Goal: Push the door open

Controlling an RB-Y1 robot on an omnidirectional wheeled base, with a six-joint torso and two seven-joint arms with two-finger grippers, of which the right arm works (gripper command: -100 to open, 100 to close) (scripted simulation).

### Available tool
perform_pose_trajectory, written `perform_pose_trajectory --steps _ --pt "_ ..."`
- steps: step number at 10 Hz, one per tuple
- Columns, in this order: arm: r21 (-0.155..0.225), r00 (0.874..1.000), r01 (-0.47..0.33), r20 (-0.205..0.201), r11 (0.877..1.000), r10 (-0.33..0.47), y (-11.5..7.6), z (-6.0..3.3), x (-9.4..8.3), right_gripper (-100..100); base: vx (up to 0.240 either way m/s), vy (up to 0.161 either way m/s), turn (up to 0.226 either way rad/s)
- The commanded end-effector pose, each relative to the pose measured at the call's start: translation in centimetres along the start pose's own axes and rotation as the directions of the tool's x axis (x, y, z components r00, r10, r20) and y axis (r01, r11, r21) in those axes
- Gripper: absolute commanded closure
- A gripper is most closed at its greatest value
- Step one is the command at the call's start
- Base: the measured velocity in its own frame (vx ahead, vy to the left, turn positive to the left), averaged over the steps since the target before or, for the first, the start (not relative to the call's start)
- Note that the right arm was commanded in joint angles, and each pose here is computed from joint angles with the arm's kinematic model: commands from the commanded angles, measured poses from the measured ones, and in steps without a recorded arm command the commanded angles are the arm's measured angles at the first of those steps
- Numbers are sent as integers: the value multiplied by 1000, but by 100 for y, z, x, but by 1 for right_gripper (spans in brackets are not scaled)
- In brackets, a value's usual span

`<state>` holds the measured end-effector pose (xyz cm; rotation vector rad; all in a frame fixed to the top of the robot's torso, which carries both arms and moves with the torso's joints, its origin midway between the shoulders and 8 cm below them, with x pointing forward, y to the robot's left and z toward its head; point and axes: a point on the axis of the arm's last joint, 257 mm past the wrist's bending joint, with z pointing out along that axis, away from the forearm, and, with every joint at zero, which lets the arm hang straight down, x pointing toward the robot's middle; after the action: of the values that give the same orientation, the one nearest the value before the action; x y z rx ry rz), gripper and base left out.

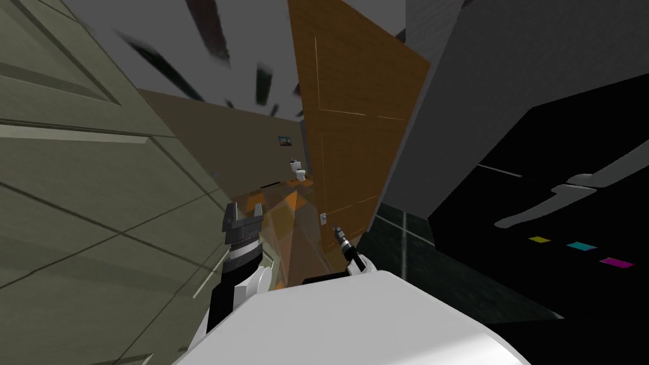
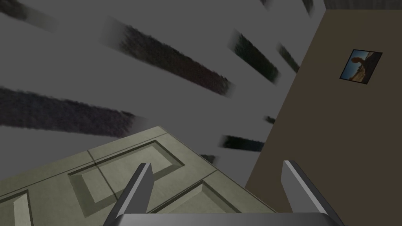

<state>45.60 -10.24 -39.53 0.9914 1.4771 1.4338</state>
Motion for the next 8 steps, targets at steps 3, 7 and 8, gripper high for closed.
perform_pose_trajectory --steps 3,7,8 --pt "-2 999 -34 3 999 34 38 67 108 -100 -282 13 -58" --pt "-2 1000 -16 11 1000 16 15 10 11 -100 79 51 15" --pt "-3 1000 -13 14 1000 13 14 3 -7 -100 232 68 18"
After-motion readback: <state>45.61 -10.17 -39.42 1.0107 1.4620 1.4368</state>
